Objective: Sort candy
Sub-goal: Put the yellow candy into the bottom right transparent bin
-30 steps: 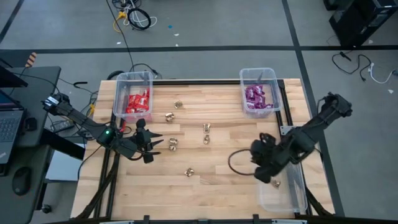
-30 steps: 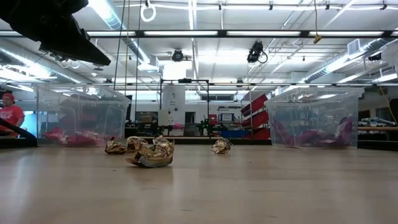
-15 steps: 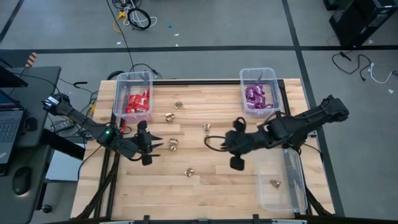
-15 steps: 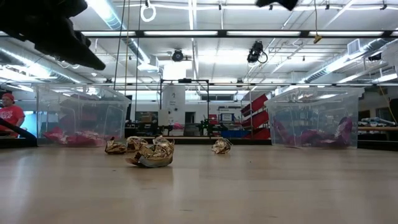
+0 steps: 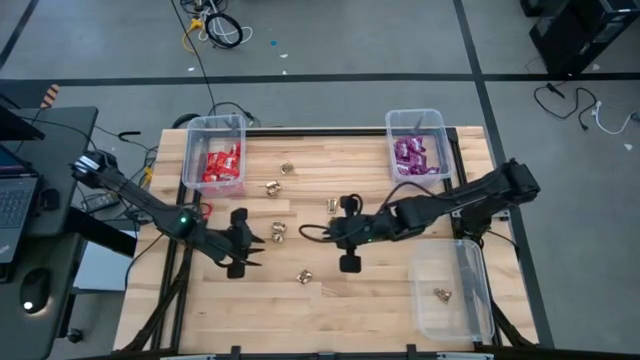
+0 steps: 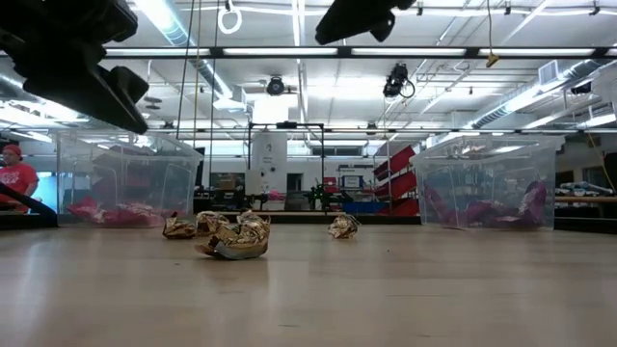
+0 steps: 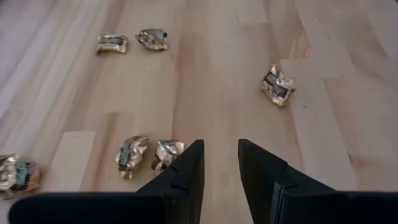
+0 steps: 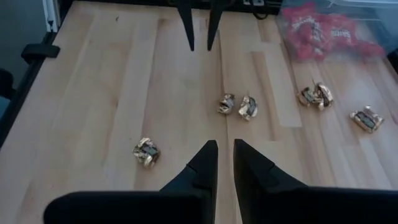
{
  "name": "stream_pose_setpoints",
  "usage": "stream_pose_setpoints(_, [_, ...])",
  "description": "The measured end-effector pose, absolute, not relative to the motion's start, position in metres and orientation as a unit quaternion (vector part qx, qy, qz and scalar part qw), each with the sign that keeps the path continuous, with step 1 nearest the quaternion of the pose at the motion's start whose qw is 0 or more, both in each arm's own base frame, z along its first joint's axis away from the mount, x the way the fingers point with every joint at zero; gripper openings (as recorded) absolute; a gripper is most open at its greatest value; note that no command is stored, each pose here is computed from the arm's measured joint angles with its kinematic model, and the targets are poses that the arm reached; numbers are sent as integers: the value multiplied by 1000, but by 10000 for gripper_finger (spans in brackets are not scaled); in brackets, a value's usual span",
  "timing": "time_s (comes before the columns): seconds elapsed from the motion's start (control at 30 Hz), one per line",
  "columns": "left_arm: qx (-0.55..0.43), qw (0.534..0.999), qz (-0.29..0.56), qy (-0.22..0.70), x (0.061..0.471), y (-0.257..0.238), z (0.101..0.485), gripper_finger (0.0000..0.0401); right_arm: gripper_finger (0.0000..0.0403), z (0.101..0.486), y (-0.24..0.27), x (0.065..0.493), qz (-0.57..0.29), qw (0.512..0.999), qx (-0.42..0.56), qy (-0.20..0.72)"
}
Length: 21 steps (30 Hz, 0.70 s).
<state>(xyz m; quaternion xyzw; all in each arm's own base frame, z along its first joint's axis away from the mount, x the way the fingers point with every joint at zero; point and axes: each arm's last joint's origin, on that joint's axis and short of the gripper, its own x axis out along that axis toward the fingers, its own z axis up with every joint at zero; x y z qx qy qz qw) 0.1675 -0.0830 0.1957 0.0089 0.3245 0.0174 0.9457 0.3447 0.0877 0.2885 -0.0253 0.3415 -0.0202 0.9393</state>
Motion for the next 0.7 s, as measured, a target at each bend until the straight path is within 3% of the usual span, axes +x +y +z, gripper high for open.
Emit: stream_pose_setpoints(0.7, [90,948,-70,298,214,-113,157,102,39,232,100,383,-5,933,-29,358])
